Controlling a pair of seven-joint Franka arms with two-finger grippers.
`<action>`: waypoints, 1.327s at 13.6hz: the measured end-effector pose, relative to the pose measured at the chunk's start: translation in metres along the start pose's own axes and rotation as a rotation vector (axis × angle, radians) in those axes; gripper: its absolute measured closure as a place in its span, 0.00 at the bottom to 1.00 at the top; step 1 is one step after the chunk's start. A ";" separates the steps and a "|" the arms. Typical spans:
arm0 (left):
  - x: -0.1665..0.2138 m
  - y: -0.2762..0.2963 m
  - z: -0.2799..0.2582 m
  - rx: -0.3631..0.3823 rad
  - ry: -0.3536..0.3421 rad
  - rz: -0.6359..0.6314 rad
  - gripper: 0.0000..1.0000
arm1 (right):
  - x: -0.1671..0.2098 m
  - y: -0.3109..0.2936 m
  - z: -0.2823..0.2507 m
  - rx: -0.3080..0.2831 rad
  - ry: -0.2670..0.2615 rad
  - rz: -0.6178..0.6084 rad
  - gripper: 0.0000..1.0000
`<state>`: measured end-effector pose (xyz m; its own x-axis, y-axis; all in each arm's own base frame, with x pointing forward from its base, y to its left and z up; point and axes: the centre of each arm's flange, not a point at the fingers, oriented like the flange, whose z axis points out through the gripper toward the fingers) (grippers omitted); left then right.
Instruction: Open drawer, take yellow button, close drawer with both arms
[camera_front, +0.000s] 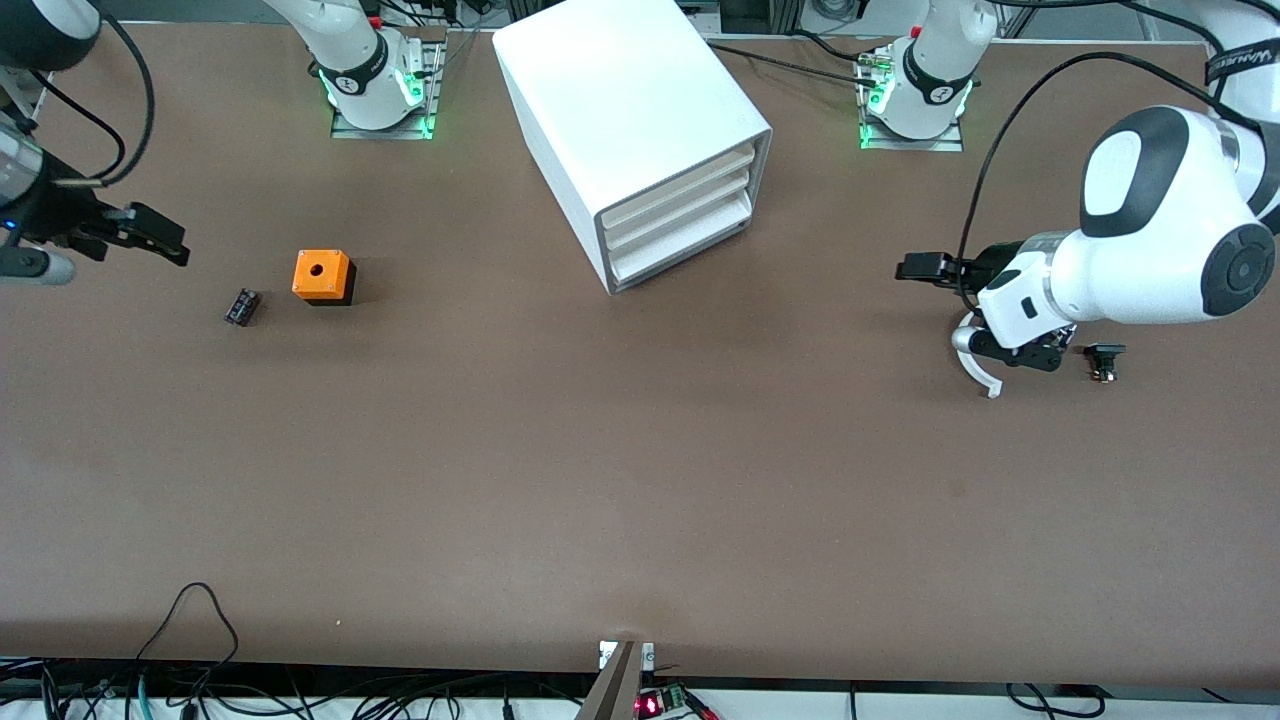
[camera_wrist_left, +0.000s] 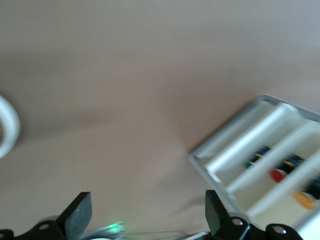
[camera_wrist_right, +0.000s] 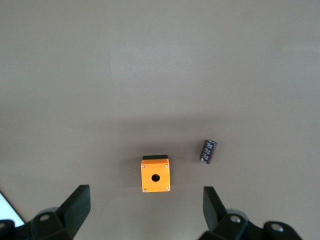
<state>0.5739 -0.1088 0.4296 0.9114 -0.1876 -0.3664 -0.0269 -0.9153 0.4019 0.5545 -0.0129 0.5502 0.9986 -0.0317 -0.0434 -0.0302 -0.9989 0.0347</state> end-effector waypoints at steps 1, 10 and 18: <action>0.003 0.003 0.013 -0.070 -0.023 -0.006 0.00 | 0.007 -0.008 0.007 -0.002 -0.009 -0.014 0.00; -0.001 0.037 0.150 -0.481 -0.217 0.169 0.00 | 0.024 -0.006 -0.007 0.002 0.026 -0.006 0.00; -0.030 0.109 0.239 -0.556 -0.269 0.203 0.02 | 0.033 -0.015 0.012 0.006 -0.016 -0.020 0.00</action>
<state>0.4452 -0.2879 0.2833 0.7742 -0.4861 -0.4053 0.0945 -0.5445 0.8335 0.5875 0.0009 0.5360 0.9981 -0.0119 -0.0599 -0.0103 -0.9995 0.0282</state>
